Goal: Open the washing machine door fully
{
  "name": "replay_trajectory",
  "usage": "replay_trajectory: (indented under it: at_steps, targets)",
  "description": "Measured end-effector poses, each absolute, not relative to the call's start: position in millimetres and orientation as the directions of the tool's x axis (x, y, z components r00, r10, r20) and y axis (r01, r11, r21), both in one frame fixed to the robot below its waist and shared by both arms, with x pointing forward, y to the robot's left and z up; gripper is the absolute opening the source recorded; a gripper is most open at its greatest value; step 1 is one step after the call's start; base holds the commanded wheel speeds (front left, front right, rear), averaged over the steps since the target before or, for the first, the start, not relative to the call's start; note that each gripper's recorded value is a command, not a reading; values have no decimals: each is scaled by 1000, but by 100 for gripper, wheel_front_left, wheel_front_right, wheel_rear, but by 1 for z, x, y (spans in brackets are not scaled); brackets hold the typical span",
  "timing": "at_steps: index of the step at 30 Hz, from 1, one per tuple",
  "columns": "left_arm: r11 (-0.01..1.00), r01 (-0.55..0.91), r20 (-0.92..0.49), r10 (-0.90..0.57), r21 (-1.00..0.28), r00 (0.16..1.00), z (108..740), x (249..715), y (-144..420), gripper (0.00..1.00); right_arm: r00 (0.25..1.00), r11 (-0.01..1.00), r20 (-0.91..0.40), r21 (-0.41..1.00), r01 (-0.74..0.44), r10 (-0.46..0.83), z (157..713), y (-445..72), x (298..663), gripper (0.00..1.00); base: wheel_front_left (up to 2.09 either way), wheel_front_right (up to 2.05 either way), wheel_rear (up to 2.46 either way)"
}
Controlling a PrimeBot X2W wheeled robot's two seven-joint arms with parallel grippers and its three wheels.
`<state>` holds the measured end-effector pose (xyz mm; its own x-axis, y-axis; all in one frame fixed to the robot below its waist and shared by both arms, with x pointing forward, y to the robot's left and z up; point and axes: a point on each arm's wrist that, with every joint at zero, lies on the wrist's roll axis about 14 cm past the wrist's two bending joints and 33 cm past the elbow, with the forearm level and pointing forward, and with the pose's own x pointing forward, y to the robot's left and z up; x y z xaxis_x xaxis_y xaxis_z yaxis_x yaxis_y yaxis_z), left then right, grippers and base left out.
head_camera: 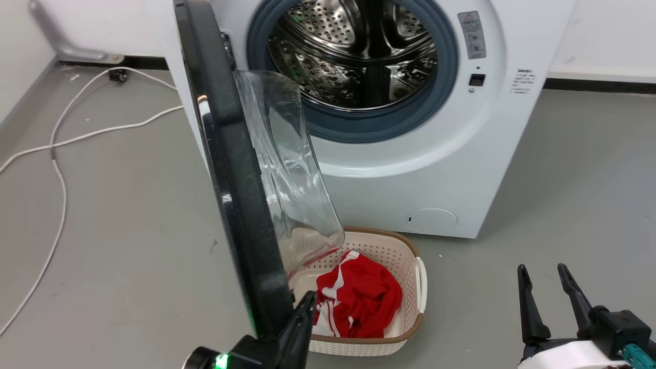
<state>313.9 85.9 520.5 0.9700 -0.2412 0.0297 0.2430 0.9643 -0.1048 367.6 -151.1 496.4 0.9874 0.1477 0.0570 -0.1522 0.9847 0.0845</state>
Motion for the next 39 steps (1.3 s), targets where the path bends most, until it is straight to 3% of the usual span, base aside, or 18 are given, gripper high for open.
replay_trajectory:
  at_steps: [18,39]
  targets:
    - [995,-85,34,87,-61,996,525,283,179,0,947,942,45,96,-321,318,492,-91,390,100,0,0,0]
    - [888,-458,81,461,-45,884,527,283,321,0,929,925,5,91,-368,369,478,-71,407,100,0,0,0]
